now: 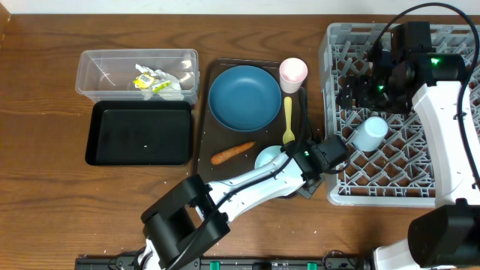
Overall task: Sort waste into correct bins and load items into the dishwasher rack
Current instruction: 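Reach left gripper to white bowl of rice and grasp its rim, then lift bowl with left gripper and move it over black tray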
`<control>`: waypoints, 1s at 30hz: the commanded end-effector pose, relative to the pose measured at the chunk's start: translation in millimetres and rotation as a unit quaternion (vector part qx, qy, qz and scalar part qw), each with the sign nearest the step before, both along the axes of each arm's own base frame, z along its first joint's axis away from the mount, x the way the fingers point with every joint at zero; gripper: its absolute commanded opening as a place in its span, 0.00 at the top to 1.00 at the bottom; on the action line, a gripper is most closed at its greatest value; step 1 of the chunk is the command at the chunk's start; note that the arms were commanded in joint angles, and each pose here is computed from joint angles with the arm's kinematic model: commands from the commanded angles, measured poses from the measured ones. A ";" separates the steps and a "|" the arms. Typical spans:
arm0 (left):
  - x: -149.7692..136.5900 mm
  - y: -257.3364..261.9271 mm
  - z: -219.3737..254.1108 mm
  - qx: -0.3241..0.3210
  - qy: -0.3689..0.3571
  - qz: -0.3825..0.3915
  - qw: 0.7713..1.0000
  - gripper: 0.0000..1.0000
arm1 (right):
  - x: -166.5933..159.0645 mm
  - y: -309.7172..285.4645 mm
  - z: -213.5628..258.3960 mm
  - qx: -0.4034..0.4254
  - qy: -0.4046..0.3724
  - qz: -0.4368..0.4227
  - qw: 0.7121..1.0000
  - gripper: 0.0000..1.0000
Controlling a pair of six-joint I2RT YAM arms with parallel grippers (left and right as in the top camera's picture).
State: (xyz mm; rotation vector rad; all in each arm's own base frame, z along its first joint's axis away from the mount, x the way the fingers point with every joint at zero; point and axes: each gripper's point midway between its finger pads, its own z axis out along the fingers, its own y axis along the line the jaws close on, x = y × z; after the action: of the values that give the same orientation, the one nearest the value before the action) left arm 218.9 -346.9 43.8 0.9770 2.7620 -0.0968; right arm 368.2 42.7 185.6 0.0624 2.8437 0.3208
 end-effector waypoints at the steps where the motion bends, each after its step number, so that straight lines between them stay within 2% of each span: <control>1: 4.7 -0.9 -1.3 0.003 -0.006 0.006 1.000 0.68 | 2.5 -2.1 12.5 -0.007 -0.020 0.004 1.000 0.05; 17: 6.0 -1.3 -9.7 0.008 -0.003 0.007 1.000 0.69 | 1.6 -3.9 11.8 -0.012 -0.018 0.003 1.000 0.05; 23: 5.9 -1.2 -9.9 0.009 -0.003 0.006 1.000 0.81 | 1.2 -4.8 11.6 -0.012 -0.017 0.001 1.000 0.05; 25: 6.8 -1.3 -6.9 0.010 -0.003 0.005 1.000 0.81 | -0.2 -5.9 11.1 -0.012 -0.014 0.000 1.000 0.05; 26: 8.0 -0.9 -3.8 0.012 -0.003 0.003 1.000 0.87 | -1.7 -6.7 10.6 -0.012 -0.010 -0.001 1.000 0.04; 30: 15.8 4.0 9.5 0.017 0.001 0.013 1.000 0.94 | -3.8 -9.9 9.7 -0.015 -0.006 -0.001 1.000 0.05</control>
State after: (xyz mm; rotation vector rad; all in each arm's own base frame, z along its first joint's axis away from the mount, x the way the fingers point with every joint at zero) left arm 218.5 -341.0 41.0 0.9877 2.7997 -0.0488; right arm 362.1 38.5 183.2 0.0742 2.8722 0.2938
